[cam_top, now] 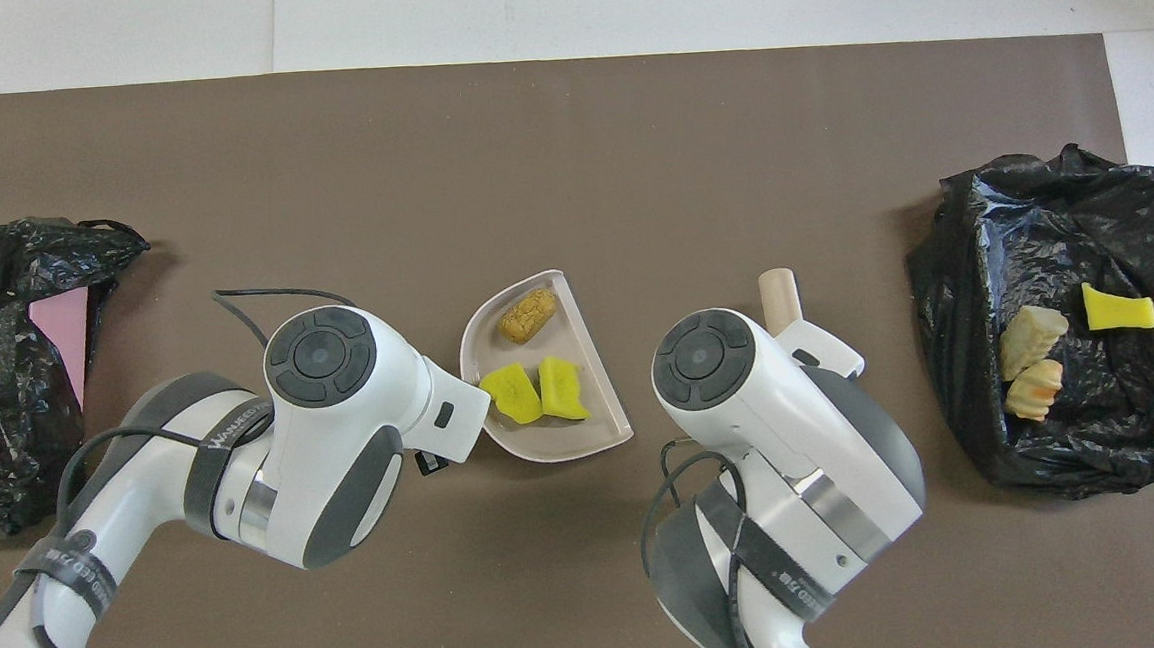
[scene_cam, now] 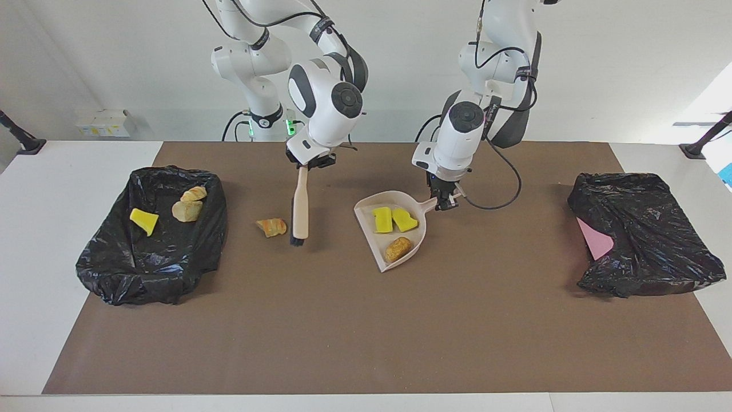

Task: Sweep and dump trash in bin
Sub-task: 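Draw the brush back toward the last tan chunk with the right gripper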

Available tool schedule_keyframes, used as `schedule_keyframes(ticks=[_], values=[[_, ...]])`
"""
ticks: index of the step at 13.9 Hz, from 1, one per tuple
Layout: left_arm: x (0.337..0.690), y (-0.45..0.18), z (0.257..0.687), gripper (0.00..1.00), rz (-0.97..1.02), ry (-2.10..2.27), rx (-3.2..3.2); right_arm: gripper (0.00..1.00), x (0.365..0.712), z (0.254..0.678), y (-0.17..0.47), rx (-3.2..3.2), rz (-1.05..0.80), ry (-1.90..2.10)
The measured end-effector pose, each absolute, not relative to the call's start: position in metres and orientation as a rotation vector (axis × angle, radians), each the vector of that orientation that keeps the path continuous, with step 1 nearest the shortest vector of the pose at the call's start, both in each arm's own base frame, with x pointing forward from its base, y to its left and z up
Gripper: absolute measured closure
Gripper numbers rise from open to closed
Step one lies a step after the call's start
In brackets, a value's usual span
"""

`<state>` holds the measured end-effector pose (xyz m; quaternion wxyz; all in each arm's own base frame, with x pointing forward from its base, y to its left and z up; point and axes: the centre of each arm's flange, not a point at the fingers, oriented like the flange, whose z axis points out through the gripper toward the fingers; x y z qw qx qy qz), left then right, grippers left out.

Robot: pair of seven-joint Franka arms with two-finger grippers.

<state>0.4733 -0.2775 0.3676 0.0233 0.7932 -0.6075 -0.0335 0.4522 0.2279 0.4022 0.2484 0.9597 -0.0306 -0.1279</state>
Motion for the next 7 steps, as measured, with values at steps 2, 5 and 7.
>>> schedule_keyframes(ticks=[2,5,7], values=[[0.474,-0.278,0.368,0.68,-0.088,-1.939,2.411,0.74,0.457,0.396,0.202,2.592,-0.355,-0.173],[0.477,-0.280,0.371,0.68,-0.043,-1.974,2.389,0.74,0.462,0.376,0.155,2.603,-0.358,-0.292],[0.476,-0.282,0.371,0.68,-0.036,-1.980,2.385,0.74,0.451,0.358,0.133,2.622,-0.334,-0.324]])
